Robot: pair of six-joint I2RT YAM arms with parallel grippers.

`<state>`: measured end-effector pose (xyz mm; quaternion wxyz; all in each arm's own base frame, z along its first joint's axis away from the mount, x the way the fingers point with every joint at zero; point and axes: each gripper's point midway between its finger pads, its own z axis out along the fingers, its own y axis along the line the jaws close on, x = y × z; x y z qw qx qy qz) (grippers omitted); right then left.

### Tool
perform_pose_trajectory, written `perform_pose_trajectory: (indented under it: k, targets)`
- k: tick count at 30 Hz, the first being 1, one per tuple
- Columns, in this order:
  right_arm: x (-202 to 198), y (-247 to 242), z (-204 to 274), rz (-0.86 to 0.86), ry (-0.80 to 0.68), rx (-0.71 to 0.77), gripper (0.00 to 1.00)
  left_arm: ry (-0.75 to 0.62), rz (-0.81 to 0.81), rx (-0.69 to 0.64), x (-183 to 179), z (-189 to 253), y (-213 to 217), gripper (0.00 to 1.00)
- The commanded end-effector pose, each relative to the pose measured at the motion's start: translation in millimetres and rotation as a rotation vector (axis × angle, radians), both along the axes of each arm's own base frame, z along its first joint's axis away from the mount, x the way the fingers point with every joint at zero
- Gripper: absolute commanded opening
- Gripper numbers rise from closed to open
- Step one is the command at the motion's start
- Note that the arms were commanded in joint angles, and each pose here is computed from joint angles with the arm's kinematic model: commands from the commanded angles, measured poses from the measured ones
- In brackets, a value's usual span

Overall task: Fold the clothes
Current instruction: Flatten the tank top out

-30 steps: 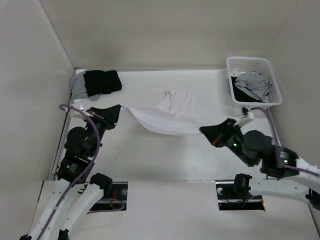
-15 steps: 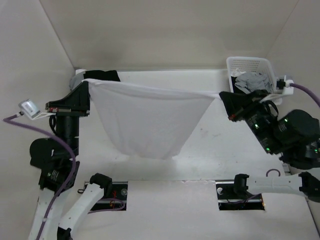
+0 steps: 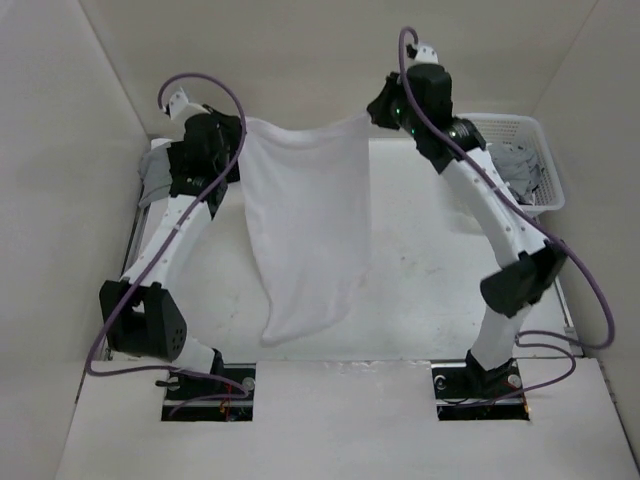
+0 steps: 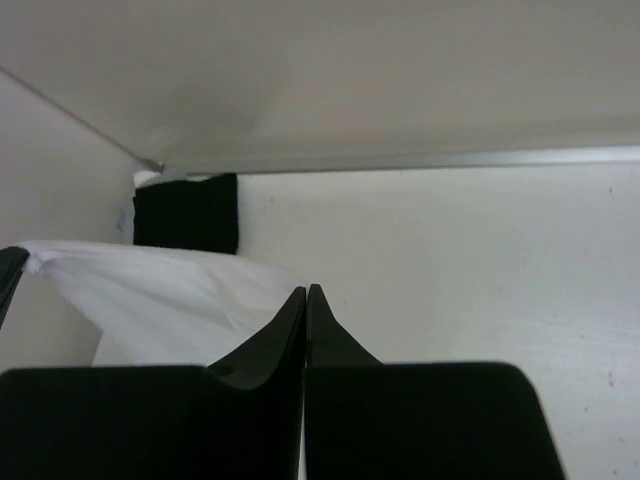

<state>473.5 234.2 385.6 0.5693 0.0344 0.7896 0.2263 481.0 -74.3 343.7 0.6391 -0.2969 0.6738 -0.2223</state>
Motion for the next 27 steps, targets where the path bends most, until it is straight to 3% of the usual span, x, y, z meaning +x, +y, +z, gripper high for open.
perform_pose_trajectory:
  k: [1,7,12,19,27]
  targets:
    - [-13.2,-18.5,139.4,0.041,-0.263,0.12,0.0,-0.345,-0.019,-0.071,-16.8,153.9,12.3,0.01]
    - [-44.0,-38.7,213.0,0.063,-0.413,0.184,0.01,-0.467,0.024,-0.039,-54.8,208.8,33.3,0.01]
    - [-54.9,-49.2,196.6,0.053,-0.363,0.153,0.01,-0.475,0.05,-0.03,-79.5,201.3,34.3,0.01]
    - [-83.2,-61.4,94.0,0.033,-0.212,0.118,0.01,-0.36,0.018,-0.072,-109.0,115.6,-5.7,0.01]
    - [-204.9,-44.5,-96.5,0.117,0.063,0.155,0.01,-0.137,-0.079,-0.047,-215.3,-50.7,-19.1,0.03]
